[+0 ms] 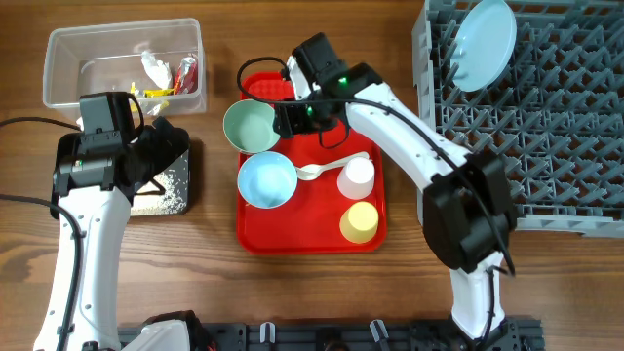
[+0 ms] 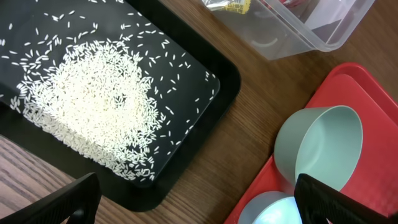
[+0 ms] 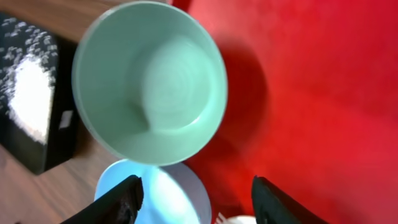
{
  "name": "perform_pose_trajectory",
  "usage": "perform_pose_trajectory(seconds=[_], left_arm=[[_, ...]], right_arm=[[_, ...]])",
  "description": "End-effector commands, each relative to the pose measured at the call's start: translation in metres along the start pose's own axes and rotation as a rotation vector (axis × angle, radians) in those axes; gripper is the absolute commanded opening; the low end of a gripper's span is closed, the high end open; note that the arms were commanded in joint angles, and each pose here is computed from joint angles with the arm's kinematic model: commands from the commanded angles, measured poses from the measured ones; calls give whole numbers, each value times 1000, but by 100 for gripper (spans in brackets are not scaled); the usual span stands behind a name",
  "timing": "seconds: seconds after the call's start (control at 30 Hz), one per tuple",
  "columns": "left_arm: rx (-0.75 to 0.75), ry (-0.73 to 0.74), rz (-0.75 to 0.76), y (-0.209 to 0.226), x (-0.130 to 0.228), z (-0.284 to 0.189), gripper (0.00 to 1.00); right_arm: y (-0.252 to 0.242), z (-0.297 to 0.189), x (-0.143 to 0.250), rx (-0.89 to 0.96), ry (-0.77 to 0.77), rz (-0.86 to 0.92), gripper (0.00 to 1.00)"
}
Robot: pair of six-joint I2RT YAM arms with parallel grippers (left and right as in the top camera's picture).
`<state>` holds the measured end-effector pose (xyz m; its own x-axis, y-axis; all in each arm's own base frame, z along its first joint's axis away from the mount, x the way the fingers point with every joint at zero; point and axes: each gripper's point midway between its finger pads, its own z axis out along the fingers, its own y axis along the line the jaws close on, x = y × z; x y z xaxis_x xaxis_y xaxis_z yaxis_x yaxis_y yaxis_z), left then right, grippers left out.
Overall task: Sort waste into correct bins and load items into the dishwasher rack
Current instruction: 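Move the right gripper to the mint-green bowl and grip its rim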
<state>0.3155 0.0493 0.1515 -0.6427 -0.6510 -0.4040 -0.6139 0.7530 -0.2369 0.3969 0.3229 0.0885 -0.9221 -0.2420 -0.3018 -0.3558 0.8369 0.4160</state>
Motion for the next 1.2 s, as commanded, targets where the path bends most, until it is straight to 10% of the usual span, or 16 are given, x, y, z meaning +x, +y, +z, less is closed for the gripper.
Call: perform_pose_trajectory(seconds=[0.0, 0.27, 1.17], left_arm=[[-13, -10, -14, 2, -4, 0, 100], [-13, -10, -14, 2, -4, 0, 100], [-129, -119, -308, 97, -56, -6, 100]], right_arm=[[-7, 16, 3, 13, 17, 57, 56], [-6, 36, 1, 4, 8, 83, 33], [88, 68, -2, 141, -199, -457, 39]])
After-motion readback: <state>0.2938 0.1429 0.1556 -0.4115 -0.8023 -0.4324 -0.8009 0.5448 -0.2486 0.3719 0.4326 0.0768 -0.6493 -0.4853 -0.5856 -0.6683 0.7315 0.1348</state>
